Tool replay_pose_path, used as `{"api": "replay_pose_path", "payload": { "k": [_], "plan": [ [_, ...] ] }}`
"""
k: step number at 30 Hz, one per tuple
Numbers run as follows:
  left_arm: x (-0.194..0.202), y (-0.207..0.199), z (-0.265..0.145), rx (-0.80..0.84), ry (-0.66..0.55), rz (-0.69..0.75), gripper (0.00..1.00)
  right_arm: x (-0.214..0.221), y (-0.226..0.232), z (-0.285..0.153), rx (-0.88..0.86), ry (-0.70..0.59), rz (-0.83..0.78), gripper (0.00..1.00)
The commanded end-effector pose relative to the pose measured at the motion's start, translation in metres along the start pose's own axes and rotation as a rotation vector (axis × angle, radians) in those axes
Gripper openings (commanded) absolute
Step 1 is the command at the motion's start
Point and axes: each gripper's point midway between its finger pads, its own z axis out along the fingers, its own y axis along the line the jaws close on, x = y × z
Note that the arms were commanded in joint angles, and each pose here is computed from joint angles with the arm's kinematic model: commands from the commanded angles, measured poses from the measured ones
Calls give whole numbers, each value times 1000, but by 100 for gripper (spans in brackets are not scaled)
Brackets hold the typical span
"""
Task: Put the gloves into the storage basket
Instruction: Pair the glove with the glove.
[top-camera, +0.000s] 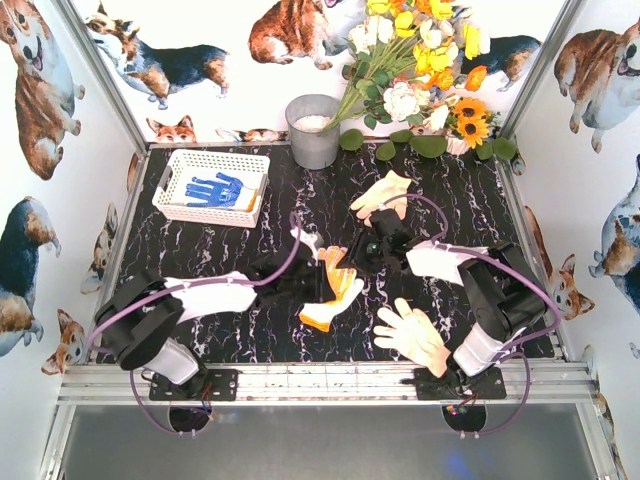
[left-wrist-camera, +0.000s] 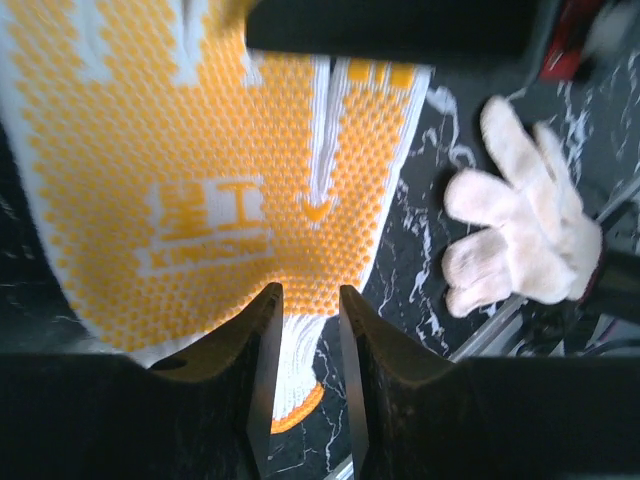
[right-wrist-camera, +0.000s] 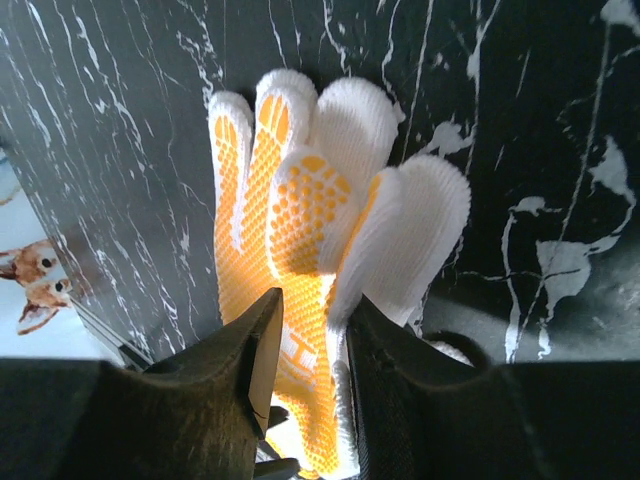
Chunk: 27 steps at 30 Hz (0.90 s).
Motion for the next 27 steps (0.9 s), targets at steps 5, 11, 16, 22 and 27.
{"api": "replay_pose_path", "payload": {
  "k": [5,11,16,22,27],
  "plan": [
    [47,22,17,-9,127,-10,20,-26,24,5,-125,-54,6,37],
    [57,25,16,-5,164,-12,20,-40,35,11,-217,-63,60,38],
    [58,26,15,-9,159,-16,20,-59,44,11,-249,-86,54,38],
    [59,30,13,-28,148,-29,20,-80,51,8,-305,-100,63,38],
    [57,32,10,-37,131,-40,20,-99,53,1,-340,-123,76,38]
  ]
}}
